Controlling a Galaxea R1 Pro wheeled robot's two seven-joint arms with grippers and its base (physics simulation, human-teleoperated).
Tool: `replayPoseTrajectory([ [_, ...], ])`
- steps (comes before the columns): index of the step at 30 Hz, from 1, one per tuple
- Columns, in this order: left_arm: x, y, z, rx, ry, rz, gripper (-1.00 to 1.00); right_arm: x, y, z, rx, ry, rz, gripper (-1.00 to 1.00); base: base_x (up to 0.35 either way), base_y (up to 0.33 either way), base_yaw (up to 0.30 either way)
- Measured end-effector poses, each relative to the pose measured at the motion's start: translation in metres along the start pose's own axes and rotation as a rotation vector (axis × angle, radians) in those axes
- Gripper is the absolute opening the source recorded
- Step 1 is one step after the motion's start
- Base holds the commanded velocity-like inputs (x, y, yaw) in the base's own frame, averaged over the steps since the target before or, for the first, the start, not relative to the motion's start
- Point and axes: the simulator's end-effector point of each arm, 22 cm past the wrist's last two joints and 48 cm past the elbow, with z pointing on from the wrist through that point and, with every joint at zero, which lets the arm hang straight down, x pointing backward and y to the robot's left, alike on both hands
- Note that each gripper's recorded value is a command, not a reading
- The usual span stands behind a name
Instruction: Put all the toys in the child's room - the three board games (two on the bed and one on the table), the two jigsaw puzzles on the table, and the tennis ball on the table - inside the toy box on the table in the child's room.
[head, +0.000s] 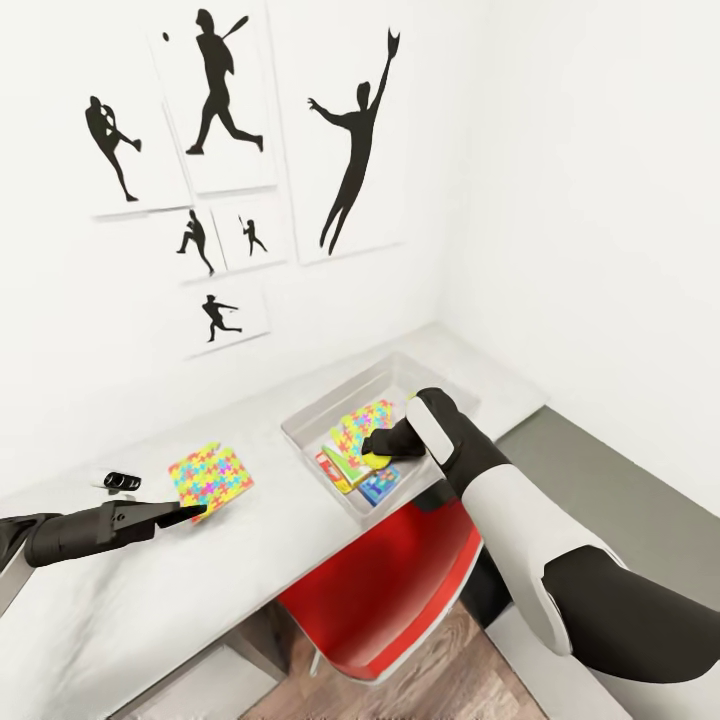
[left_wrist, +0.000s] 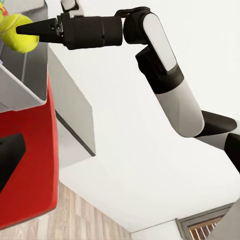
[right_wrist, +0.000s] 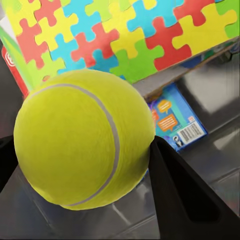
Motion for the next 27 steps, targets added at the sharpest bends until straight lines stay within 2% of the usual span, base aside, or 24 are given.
replayPoseTrajectory([
  [10, 0.0003, 0.0002, -0.0001, 0.0, 0.0, 0.0, 1.0, 0.0005, 0.0002, 0.0003, -0.001, 0.001, 0.0, -1.0, -0.029, 0.0, 0.0],
  [11, 0.0003, 0.0002, -0.0001, 0.0, 0.0, 0.0, 1.0, 0.0005, 0.0001, 0.0003, -0.001, 0.001, 0.0, 1.0, -0.002, 0.0, 0.0],
  [27, 0.0003, 0.0002, 0.0, 0.0, 0.0, 0.0, 1.0, 0.0001, 0.0007, -0.0001, -0.004, 0.0, 0.003, 1.0, 0.0, 0.0, 0.0],
])
